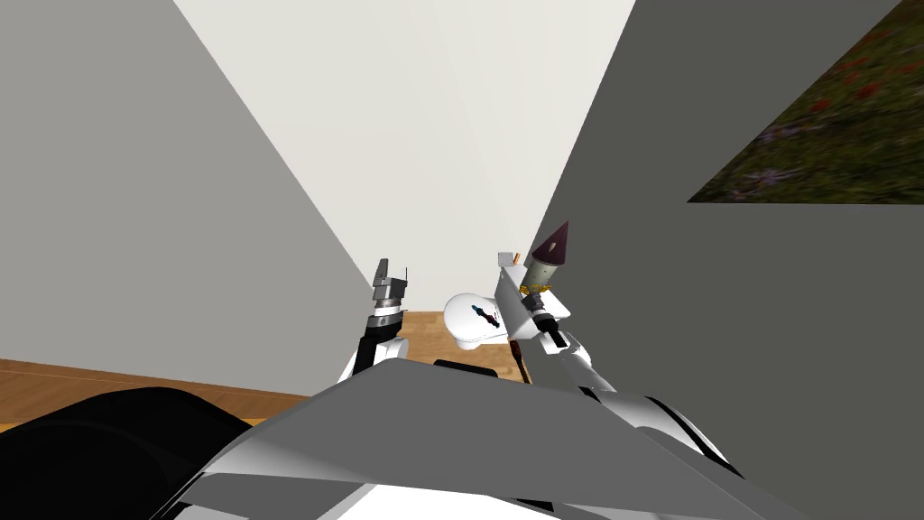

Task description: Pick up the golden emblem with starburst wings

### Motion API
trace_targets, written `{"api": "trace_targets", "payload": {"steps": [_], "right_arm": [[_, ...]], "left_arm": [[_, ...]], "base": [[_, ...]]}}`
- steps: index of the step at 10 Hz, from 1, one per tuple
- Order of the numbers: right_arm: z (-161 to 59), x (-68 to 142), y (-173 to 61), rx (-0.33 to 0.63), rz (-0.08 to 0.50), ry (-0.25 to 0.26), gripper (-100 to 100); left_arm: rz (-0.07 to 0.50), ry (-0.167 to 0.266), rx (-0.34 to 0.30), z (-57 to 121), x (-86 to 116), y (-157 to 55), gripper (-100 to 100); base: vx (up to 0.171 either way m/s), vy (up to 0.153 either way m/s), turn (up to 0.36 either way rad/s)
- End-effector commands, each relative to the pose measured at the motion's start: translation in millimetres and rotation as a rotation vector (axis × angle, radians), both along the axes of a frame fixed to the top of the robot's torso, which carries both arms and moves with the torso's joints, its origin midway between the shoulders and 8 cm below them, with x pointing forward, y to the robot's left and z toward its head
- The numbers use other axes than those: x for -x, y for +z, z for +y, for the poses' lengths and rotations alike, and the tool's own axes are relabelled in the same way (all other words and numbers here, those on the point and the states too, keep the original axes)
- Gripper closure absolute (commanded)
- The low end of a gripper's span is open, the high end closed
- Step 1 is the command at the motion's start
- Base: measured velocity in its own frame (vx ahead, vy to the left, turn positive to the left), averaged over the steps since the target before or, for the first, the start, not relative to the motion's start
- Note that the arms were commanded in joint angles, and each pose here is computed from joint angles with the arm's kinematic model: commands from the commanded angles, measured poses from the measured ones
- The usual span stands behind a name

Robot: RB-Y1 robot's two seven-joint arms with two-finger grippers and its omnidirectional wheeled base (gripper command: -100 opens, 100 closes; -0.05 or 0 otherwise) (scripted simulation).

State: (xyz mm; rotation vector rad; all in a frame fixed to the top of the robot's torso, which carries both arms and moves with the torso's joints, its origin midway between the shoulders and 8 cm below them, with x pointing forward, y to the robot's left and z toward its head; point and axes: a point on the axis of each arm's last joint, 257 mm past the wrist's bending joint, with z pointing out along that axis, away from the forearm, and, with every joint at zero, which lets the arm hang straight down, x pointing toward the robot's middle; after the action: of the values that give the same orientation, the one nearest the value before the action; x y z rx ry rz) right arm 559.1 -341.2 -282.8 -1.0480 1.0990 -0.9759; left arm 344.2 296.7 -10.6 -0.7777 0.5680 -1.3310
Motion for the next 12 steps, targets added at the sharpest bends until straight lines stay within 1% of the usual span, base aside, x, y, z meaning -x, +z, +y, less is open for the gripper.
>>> {"api": "trace_targets", "payload": {"steps": [1, 2, 3, 4, 5, 6, 7, 8, 10, 11, 12], "right_arm": [[4.5, 0.4, 0.8, 0.016, -0.001, 0.016, 100], [7.0, 0.6, -0.7, 0.029, 0.003, 0.024, 100], [13.0, 11.5, -1.7, -0.039, -0.011, 0.025, 100], [9.5, 10.1, 3.9, -0.027, -0.022, 0.023, 100], [15.4, 9.6, 4.2, -0.001, -0.021, 0.041, 100], [17.6, 9.8, 2.8, 0.01, -0.018, 0.048, 100], [21.6, 20.9, 4.2, -0.052, -0.034, 0.047, 100], [17.3, 19.6, 10.4, -0.034, -0.046, 0.044, 100], [23.6, 20.1, 5.8, 0.0, -0.033, 0.064, 100], [23.6, 33.2, 2.2, -0.056, -0.036, 0.054, 100], [19.4, 31.1, 12.6, -0.035, -0.057, 0.053, 100]], "left_arm": [[0.0, 0.0, 0.0, 0.0, 0.0, 0.0, 0], [0.0, 0.0, 0.0, 0.0, 0.0, 0.0, 0], [0.0, 0.0, 0.0, 0.0, 0.0, 0.0, 0], [0.0, 0.0, 0.0, 0.0, 0.0, 0.0, 0], [0.0, 0.0, 0.0, 0.0, 0.0, 0.0, 0], [0.0, 0.0, 0.0, 0.0, 0.0, 0.0, 0], [0.0, 0.0, 0.0, 0.0, 0.0, 0.0, 0], [0.0, 0.0, 0.0, 0.0, 0.0, 0.0, 0], [0.0, 0.0, 0.0, 0.0, 0.0, 0.0, 0], [0.0, 0.0, 0.0, 0.0, 0.0, 0.0, 0], [0.0, 0.0, 0.0, 0.0, 0.0, 0.0, 0]], "base": [[0.024, 0.005, -0.013], [0.0, 0.0, 0.0], [0.041, 0.011, -0.02], [0.05, 0.01, -0.021], [0.025, -0.001, -0.003], [0.0, 0.0, 0.0], [0.033, -0.007, -0.028], [0.044, 0.006, -0.028], [0.019, 0.003, 0.005], [0.045, 0.005, -0.023], [0.048, 0.006, -0.034]]}}
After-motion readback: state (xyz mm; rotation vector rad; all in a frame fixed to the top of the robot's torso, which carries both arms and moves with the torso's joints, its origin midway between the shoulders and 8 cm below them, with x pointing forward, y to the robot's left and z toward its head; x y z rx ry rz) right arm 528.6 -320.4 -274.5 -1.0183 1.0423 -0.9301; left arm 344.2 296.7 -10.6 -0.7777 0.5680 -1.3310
